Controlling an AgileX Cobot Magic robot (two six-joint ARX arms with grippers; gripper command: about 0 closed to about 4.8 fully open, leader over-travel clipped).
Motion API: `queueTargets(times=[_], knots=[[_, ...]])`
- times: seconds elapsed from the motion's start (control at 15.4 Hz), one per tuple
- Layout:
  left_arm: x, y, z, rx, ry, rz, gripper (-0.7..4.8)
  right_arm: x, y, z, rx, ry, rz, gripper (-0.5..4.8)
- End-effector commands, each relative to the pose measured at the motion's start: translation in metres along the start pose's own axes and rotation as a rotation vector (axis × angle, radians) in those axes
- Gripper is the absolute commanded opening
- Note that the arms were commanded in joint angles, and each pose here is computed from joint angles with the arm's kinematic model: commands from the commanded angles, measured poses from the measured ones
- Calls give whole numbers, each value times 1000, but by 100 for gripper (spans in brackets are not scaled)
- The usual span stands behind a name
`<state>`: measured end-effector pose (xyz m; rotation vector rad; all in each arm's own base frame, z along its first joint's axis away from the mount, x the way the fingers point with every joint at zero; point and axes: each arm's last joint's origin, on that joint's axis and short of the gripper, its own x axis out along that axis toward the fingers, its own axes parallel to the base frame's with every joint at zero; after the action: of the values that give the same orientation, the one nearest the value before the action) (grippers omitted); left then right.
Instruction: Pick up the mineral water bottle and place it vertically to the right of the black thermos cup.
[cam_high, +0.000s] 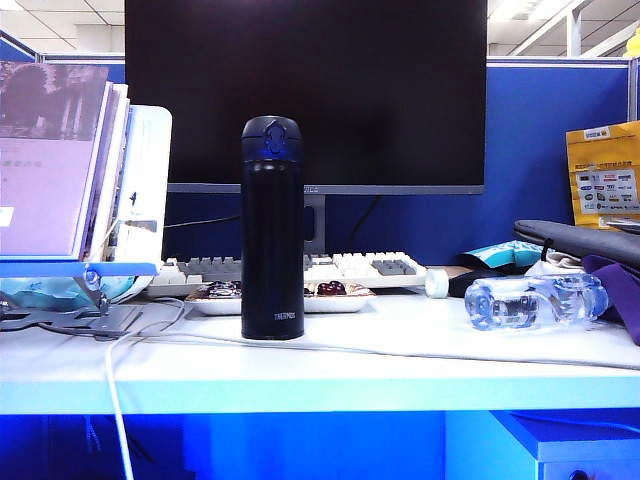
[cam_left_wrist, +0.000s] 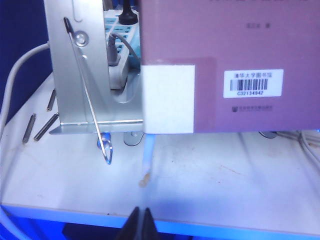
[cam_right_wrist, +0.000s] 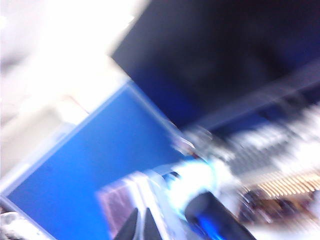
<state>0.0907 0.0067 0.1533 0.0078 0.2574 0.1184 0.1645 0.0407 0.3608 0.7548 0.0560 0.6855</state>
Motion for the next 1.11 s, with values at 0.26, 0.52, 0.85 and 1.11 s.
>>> queueTargets(times=[0.26,0.52,0.85,1.11], knots=[[0,0,-4,-2,24,-2,-5,8,-9,8,-93,-125,-210,22],[0,0,-4,-2,24,-2,-5,43,-16,36,-92,6,-631,-6],[0,0,-4,-2,24,-2,-5,89,-37,55,47,26,-857,-6],[0,0,-4,-2,24,-2,-5,104,-84,39,272,51,-1000,-6]])
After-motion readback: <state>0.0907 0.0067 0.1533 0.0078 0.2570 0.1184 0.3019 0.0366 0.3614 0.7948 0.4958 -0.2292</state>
